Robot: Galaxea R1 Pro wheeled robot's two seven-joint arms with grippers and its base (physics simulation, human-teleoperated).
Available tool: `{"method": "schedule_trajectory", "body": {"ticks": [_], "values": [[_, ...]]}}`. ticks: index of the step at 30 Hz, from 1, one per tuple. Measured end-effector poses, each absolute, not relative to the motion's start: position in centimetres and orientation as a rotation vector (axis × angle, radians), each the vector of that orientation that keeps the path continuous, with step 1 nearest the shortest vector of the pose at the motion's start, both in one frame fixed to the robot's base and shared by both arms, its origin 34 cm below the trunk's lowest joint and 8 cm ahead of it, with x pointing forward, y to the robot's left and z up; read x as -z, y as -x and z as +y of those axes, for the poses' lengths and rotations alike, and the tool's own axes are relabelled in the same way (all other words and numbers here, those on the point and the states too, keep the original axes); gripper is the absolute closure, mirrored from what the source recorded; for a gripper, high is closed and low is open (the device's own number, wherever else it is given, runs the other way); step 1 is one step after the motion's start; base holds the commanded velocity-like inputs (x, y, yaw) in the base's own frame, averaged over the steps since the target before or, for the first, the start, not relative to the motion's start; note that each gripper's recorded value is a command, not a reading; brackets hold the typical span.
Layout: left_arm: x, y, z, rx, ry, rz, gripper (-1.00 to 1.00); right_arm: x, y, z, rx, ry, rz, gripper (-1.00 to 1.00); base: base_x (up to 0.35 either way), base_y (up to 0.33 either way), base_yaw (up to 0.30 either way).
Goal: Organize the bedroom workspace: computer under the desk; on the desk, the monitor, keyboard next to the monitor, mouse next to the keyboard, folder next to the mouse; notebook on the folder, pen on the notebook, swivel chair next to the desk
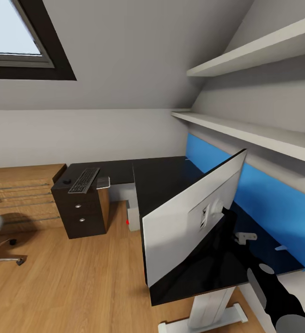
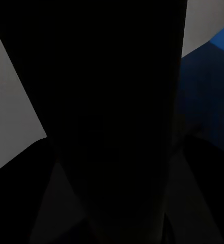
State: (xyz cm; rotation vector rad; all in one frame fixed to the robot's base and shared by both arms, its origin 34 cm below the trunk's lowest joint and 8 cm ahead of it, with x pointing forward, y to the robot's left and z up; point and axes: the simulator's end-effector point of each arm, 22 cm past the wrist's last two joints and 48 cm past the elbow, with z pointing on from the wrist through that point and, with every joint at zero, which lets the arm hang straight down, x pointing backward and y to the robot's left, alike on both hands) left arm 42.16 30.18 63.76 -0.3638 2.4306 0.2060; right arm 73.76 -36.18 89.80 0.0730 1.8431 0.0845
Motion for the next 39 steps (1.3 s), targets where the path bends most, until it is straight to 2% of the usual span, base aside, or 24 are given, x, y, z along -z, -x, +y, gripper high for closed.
{"method": "schedule_trajectory", "body": {"ticks": [16,32,39], "values": [[-63.8,-42.2,30.2,-0.206,0.364,2.431,-1.0,-89.8,-73.8,-35.9,-0.088,-0.071,1.842,1.0,0.0,0.0,0.008],[-64.2,-42.6,30.1,-0.202,0.364,2.417,-1.0,-90.7,-73.8,-35.9,-0.089,-0.071,1.828,1.0,0.0,0.0,0.165],[-64.3,-42.7,30.1,-0.201,0.364,2.414,-1.0,-90.8,-73.8,-35.9,-0.089,-0.07,1.827,1.0,0.0,-0.029,0.052]]}}
